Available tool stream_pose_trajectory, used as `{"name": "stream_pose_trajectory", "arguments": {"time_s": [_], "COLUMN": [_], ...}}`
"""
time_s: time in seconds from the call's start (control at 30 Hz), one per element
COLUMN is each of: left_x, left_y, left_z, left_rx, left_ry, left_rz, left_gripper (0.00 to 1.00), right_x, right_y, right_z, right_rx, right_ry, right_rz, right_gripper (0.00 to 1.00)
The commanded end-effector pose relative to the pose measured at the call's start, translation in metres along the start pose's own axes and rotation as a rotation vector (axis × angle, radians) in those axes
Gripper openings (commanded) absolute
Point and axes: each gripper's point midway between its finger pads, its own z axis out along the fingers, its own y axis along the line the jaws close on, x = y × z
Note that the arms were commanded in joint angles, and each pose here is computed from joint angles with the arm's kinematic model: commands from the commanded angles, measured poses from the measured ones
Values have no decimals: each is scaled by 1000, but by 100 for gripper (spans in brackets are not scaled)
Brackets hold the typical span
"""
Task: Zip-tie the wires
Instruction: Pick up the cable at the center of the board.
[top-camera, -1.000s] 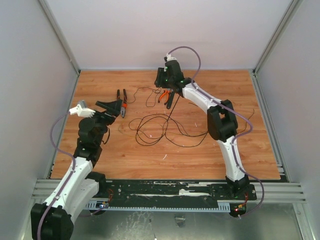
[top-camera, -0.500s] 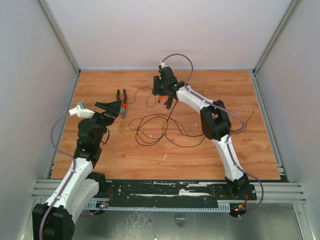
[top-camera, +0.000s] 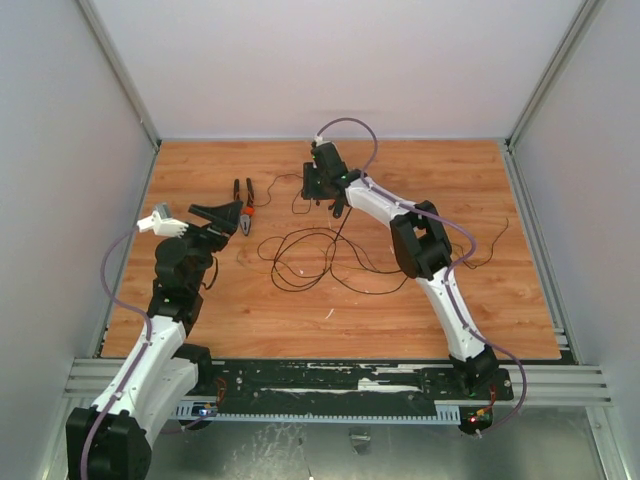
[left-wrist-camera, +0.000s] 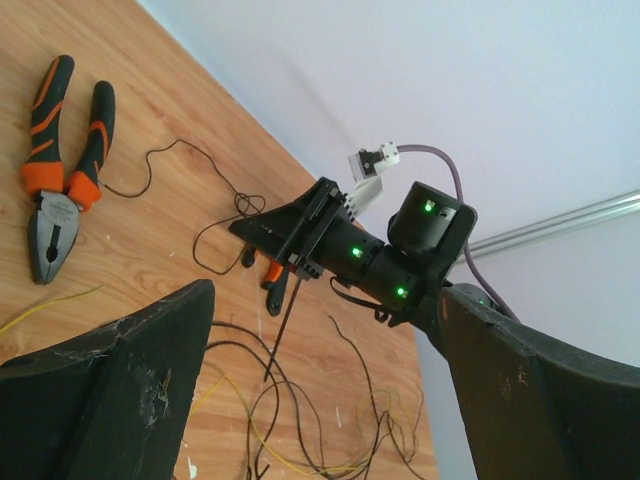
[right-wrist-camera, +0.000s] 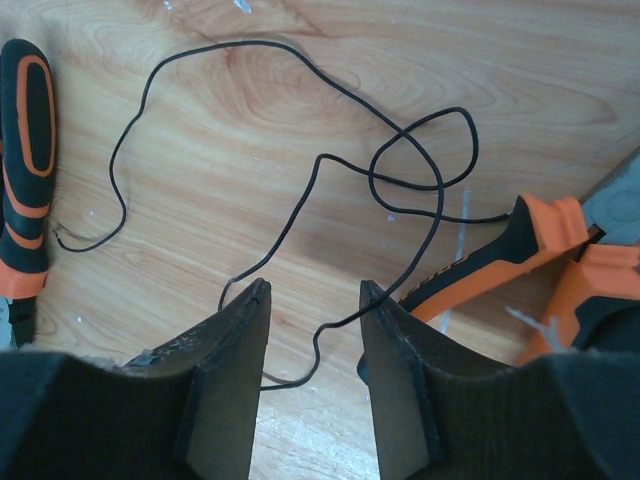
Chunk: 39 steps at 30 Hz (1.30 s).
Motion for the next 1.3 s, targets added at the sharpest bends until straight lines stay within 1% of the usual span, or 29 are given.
{"name": "stream_pose_trajectory", "arguments": {"time_s": [0.0, 0.03, 0.13, 0.2, 0.23, 0.37, 0.47, 0.57, 0.6, 0.67, 0.77, 0.9, 0.97, 1.13, 1.17, 1.2, 1.27], "left_x": [-4, -4, -4, -4, -5, -5, -5, -4, -4, -4, -3, -4, -6, -9, -9, -7, -8], "left_y": [-1, 0, 0, 0, 1, 1, 0, 0, 0, 0, 1, -7, -19, -72, -83, -97, -117], "left_z": [0, 0, 0, 1, 1, 1, 2, 2, 3, 3, 3, 3, 2, 0, -2, -6, -12], "left_rx": [23, 21, 21, 23, 21, 24, 27, 28, 29, 29, 30, 60, 107, 285, 327, 376, 449], "left_ry": [-18, -18, -16, -16, -17, -14, -13, -8, -7, -7, -2, 5, 13, 86, 111, 143, 176], "left_rz": [2, 2, 3, 3, 3, 2, -1, -4, -4, -7, -10, -6, 16, 96, 112, 126, 139], "left_gripper": [98, 98, 98, 98, 98, 98, 98, 98, 98, 98, 99, 98, 98, 98, 98, 98, 98], "right_x": [-8, -7, -11, -23, -32, -85, -141, -196, -217, -245, -277, -297, -300, -293, -289, -280, -264], "right_y": [14, 14, 14, 16, 17, 30, 50, 70, 77, 84, 93, 98, 100, 92, 89, 84, 81], "right_z": [6, 7, 6, -2, -8, -47, -96, -156, -183, -226, -291, -365, -395, -462, -475, -477, -501], "right_rx": [-35, -36, -33, -27, -20, -4, -28, -46, -51, -48, -50, -50, -58, -30, -25, -22, -44], "right_ry": [-27, -25, -29, -53, -72, -186, -325, -479, -542, -639, -775, -896, -933, -961, -965, -946, -944], "right_rz": [2, 1, -7, -24, -36, -96, -149, -193, -206, -226, -251, -283, -323, -401, -408, -421, -445], "right_gripper": [39, 34, 15, 3, 0, 0, 0, 0, 0, 0, 0, 0, 0, 0, 0, 0, 0]}}
